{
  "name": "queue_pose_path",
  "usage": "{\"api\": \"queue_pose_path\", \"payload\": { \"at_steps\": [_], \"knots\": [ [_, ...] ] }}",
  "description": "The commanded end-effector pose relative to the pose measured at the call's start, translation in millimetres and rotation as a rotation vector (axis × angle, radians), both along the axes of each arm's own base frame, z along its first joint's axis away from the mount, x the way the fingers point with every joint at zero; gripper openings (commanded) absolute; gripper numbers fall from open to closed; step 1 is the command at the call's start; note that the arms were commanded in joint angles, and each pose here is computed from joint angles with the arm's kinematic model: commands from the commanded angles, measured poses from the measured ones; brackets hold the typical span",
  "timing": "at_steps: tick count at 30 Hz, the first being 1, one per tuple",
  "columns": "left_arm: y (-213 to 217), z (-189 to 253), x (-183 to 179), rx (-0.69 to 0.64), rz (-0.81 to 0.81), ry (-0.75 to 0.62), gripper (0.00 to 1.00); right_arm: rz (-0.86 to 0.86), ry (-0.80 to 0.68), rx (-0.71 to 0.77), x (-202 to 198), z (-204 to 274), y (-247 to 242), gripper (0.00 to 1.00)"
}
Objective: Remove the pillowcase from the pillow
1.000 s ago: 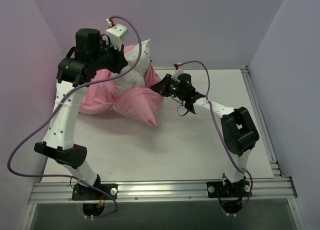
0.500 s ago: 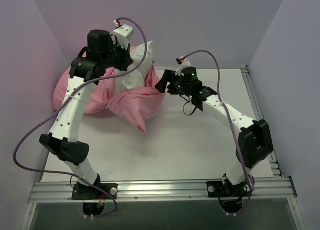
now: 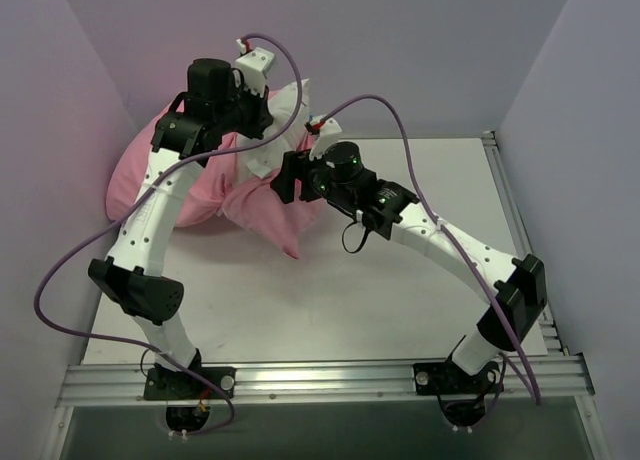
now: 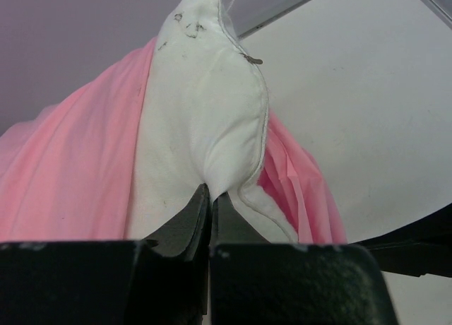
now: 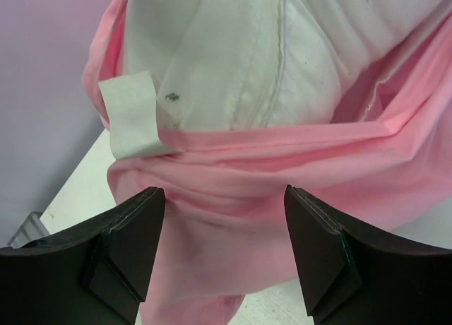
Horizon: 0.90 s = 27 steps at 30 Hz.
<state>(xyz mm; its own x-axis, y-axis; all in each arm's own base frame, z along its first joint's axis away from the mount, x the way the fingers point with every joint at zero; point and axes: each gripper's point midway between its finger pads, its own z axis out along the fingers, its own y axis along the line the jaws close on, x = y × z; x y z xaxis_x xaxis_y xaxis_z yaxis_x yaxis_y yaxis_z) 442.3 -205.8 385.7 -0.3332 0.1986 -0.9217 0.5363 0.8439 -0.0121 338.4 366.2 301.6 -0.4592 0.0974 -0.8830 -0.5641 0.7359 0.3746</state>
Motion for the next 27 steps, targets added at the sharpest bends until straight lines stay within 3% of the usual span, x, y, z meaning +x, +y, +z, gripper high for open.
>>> {"api": "queue_pose_path", "payload": {
  "at_steps": [1, 4, 7, 8, 9, 10, 11, 16, 27],
  "knots": [
    [-3, 61, 9, -0.082, 0.016, -0.184, 0.02, -0.04, -0.042, -0.025, 18, 8, 7, 0.69],
    [-4, 60, 11, -0.079, 0.022, -0.182, 0.02, -0.023, -0.044, -0.027, 19, 10, 22, 0.64],
    [-1, 60, 14, -0.07, 0.038, -0.19, 0.02, -0.006, -0.041, -0.029, 14, 8, 30, 0.47],
    [0, 59, 16, -0.065, 0.046, -0.193, 0.02, -0.005, -0.034, -0.033, 12, 6, 30, 0.3],
    [1, 60, 18, -0.06, 0.055, -0.2, 0.02, -0.009, -0.028, -0.036, 11, 4, 29, 0.23],
    [6, 62, 23, -0.045, 0.08, -0.216, 0.02, -0.003, -0.017, -0.042, 5, -1, 28, 0.1],
    [8, 63, 26, -0.038, 0.092, -0.223, 0.02, -0.002, -0.011, -0.044, 2, -3, 26, 0.06],
    [22, 65, 50, 0.025, 0.182, -0.255, 0.02, -0.051, -0.009, -0.049, -21, -10, 7, 0.05],
    [48, 81, 76, 0.074, 0.303, -0.32, 0.02, -0.034, 0.171, -0.076, -83, -96, -15, 0.07]
  ]
}}
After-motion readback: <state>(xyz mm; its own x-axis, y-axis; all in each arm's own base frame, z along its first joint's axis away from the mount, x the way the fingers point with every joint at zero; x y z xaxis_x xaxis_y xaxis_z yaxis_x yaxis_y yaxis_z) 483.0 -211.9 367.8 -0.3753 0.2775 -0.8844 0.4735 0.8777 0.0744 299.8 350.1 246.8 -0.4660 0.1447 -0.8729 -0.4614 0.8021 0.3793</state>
